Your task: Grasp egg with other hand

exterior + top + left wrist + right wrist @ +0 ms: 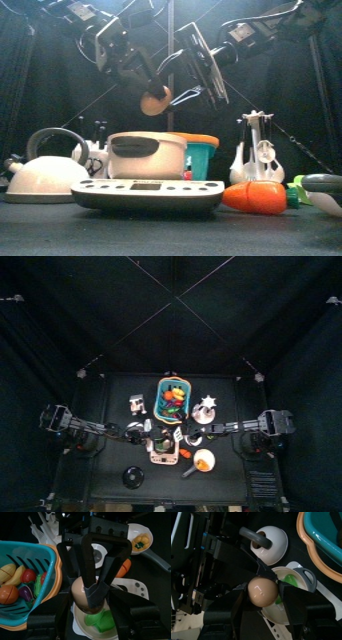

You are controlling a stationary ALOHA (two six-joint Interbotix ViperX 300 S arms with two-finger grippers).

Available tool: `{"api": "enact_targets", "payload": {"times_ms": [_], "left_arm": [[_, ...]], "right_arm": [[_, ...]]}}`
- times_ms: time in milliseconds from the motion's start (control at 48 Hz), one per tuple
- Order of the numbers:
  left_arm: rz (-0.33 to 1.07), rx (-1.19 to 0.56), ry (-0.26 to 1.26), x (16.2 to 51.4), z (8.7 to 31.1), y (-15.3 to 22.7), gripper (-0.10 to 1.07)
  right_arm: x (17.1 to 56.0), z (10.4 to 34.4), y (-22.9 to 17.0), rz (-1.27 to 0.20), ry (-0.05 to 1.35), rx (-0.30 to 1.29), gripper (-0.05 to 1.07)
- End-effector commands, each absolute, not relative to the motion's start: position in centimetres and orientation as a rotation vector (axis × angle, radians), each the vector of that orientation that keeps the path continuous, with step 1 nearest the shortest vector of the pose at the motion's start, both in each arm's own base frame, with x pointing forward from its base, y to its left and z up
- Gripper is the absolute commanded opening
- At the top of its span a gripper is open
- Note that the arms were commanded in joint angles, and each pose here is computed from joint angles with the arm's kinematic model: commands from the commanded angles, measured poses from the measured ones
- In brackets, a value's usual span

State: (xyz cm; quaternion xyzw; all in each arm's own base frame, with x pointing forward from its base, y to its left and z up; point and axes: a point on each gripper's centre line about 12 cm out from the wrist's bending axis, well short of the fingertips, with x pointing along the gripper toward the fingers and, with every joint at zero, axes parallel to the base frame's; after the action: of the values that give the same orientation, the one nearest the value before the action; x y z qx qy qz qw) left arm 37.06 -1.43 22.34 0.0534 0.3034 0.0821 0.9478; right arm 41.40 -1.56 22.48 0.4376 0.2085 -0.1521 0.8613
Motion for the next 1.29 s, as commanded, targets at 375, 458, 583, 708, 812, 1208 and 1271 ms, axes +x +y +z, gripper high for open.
{"api": "enact_targets", "payload": {"times_ms": [375, 458, 583, 708, 812, 1208, 1271], "left_arm": [[0.228, -0.047, 0.636, 36.9, 22.4, -0.5, 1.01], [0.241, -0.087, 0.647, 36.7, 22.1, -0.2, 1.01], [0.232, -0.121, 0.653, 36.7, 21.6, -0.3, 1.0], [0.189, -0.136, 0.633, 37.2, 21.6, -0.6, 1.0], [0.161, -0.156, 0.617, 37.6, 21.4, -0.5, 0.99], [0.182, -0.181, 0.609, 37.8, 21.2, 0.9, 0.97], [0.178, -0.182, 0.611, 37.8, 21.1, 0.8, 0.95]], "right_arm": [[41.0, 23.6, -2.1, -0.333, 0.401, 0.909, 0.69], [40.7, 23.6, -2.3, -0.344, 0.399, 0.906, 0.69], [40.5, 23.6, -2.3, -0.355, 0.395, 0.904, 0.69], [40.5, 23.6, -2.4, -0.355, 0.394, 0.901, 0.69], [40.5, 23.6, -2.4, -0.355, 0.394, 0.899, 0.68], [40.5, 23.6, -2.4, -0.354, 0.393, 0.899, 0.68], [40.5, 23.6, -2.4, -0.355, 0.395, 0.898, 0.68]]}}
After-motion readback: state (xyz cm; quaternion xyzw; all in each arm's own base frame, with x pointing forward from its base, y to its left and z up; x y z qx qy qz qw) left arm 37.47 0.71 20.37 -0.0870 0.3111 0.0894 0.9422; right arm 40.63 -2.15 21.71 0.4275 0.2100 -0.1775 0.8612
